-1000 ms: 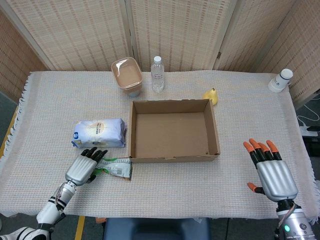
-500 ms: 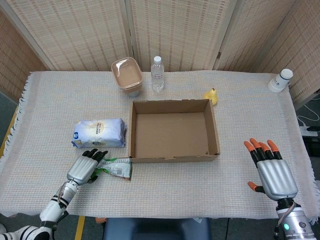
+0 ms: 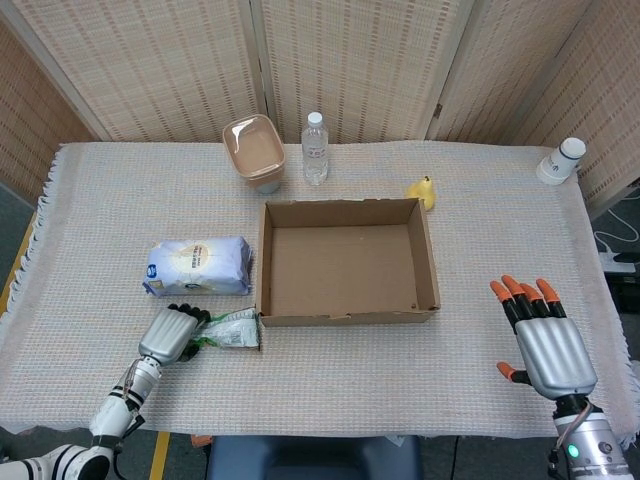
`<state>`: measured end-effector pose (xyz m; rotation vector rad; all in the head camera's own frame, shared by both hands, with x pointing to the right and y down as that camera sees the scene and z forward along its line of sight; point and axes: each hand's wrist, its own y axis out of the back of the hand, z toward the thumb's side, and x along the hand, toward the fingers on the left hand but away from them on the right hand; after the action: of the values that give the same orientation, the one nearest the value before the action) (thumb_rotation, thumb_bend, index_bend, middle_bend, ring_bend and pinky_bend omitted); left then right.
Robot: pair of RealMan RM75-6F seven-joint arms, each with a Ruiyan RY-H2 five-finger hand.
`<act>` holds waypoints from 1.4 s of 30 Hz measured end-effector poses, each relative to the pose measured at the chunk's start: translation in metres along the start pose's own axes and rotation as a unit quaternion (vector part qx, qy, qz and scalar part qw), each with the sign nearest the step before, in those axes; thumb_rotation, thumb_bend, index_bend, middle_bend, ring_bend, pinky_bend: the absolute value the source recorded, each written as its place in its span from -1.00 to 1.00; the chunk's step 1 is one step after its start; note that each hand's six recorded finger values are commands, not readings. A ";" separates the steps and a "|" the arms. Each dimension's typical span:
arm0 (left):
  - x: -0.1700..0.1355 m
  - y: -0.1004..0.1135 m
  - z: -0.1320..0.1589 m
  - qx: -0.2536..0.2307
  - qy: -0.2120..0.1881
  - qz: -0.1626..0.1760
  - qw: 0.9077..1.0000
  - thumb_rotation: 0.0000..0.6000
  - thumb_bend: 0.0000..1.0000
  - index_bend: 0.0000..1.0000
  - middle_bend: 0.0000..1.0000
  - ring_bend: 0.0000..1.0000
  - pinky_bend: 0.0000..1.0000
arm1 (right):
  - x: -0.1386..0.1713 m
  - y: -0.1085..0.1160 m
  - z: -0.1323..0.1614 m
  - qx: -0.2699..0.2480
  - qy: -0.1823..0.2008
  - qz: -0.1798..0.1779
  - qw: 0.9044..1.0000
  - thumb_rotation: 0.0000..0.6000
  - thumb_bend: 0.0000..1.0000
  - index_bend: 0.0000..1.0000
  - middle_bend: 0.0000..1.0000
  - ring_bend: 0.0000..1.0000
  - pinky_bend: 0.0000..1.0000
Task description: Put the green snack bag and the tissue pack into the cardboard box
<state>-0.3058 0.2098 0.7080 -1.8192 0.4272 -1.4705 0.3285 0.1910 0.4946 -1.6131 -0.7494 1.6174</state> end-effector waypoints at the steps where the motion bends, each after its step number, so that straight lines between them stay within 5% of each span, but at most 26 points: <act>1: 0.000 0.000 0.000 0.000 0.001 0.003 1.000 1.00 -0.34 0.13 0.23 -0.01 0.11 | 0.000 0.000 0.000 0.000 0.000 0.000 1.000 1.00 -0.97 -0.87 -0.92 -1.00 -1.00; 8: -0.004 0.010 -0.001 -0.008 -0.003 0.040 0.999 1.00 -0.16 0.52 0.70 0.40 0.46 | -0.001 0.002 -0.002 -0.002 -0.003 -0.003 1.000 1.00 -0.97 -0.87 -0.92 -1.00 -1.00; 22: -0.043 0.056 -0.021 -0.005 0.001 0.055 0.998 1.00 -0.13 0.56 0.83 0.51 0.57 | 0.000 0.003 -0.001 -0.005 0.002 -0.005 1.000 1.00 -0.97 -0.87 -0.92 -1.00 -1.00; 28: -0.064 0.106 -0.020 -0.009 -0.002 0.076 0.997 1.00 -0.12 0.57 0.84 0.52 0.59 | 0.001 0.004 -0.001 -0.006 0.003 -0.006 1.000 1.00 -0.97 -0.87 -0.92 -1.00 -1.00; 32: -0.070 0.158 -0.005 -0.007 -0.016 0.106 0.994 1.00 -0.12 0.58 0.84 0.53 0.60 | 0.001 0.003 0.000 -0.005 0.004 -0.005 1.000 1.00 -0.97 -0.87 -0.92 -1.00 -1.00; 36: -0.060 0.202 0.010 0.008 -0.031 0.133 0.991 1.00 -0.12 0.58 0.84 0.53 0.60 | 0.001 0.004 0.000 -0.006 0.005 -0.006 1.000 1.00 -0.97 -0.87 -0.92 -1.00 -1.00; 42: -0.028 0.232 0.041 0.026 -0.055 0.138 0.989 1.00 -0.12 0.58 0.84 0.53 0.60 | 0.001 0.006 -0.002 -0.008 0.002 -0.009 1.000 1.00 -0.97 -0.87 -0.92 -1.00 -1.00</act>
<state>-0.2315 0.0876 0.5187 -1.7130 0.5569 -1.1765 0.3302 0.1883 0.4887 -1.6163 -0.7758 1.5980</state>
